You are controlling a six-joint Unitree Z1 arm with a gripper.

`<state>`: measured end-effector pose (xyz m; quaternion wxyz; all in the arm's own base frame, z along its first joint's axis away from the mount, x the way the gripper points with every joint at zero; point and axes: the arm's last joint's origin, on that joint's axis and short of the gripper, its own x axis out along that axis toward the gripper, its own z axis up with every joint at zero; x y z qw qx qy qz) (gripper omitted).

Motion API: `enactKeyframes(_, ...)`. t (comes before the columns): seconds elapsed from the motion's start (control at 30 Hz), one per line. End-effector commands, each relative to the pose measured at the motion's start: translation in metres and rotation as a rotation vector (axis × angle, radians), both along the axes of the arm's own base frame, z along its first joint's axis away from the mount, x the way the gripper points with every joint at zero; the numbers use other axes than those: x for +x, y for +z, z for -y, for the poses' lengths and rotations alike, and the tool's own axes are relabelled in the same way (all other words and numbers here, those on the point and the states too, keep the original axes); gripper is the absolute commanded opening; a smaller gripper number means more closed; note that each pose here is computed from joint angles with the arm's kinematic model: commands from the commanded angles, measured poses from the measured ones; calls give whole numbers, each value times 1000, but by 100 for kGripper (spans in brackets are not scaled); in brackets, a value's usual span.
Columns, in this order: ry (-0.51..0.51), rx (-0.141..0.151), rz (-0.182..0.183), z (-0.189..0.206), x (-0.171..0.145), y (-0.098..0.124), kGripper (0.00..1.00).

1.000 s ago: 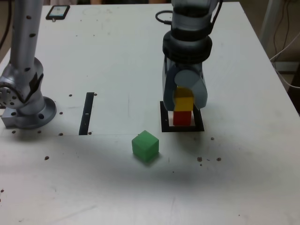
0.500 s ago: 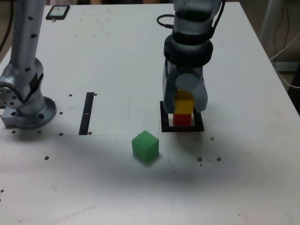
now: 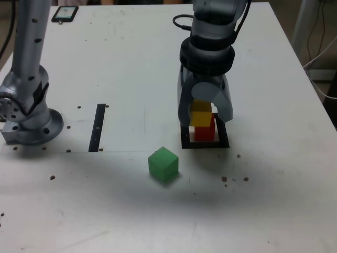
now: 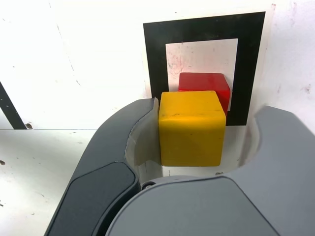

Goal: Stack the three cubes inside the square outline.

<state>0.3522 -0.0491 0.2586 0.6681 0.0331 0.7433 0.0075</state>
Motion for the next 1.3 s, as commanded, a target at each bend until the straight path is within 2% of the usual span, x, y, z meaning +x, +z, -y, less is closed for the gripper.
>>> enactKeyframes(0.0, -10, 1, 15, 2, -2, 7, 99)
enactKeyframes(0.17, -40, 5, 41, 11, -12, 20, 99)
enactKeyframes(0.37, -80, 20, 58, 16, -42, 33, 99)
enactKeyframes(0.5, -110, 19, 66, 22, -60, 39, 99)
enactKeyframes(0.6, -130, 17, 48, 24, -79, 38, 99)
enactKeyframes(0.77, -174, 4, -10, 28, -105, 22, 99)
enactKeyframes(0.87, -276, -14, -18, 37, -113, 17, 99)
enactKeyframes(0.97, -447, -37, -10, 47, -119, 19, 100)
enactKeyframes(1.07, -609, -54, -22, 56, -128, 20, 99)
enactKeyframes(1.17, -712, -55, -48, 66, -135, 16, 99)
enactKeyframes(1.27, -776, -39, -56, 77, -136, 9, 99)
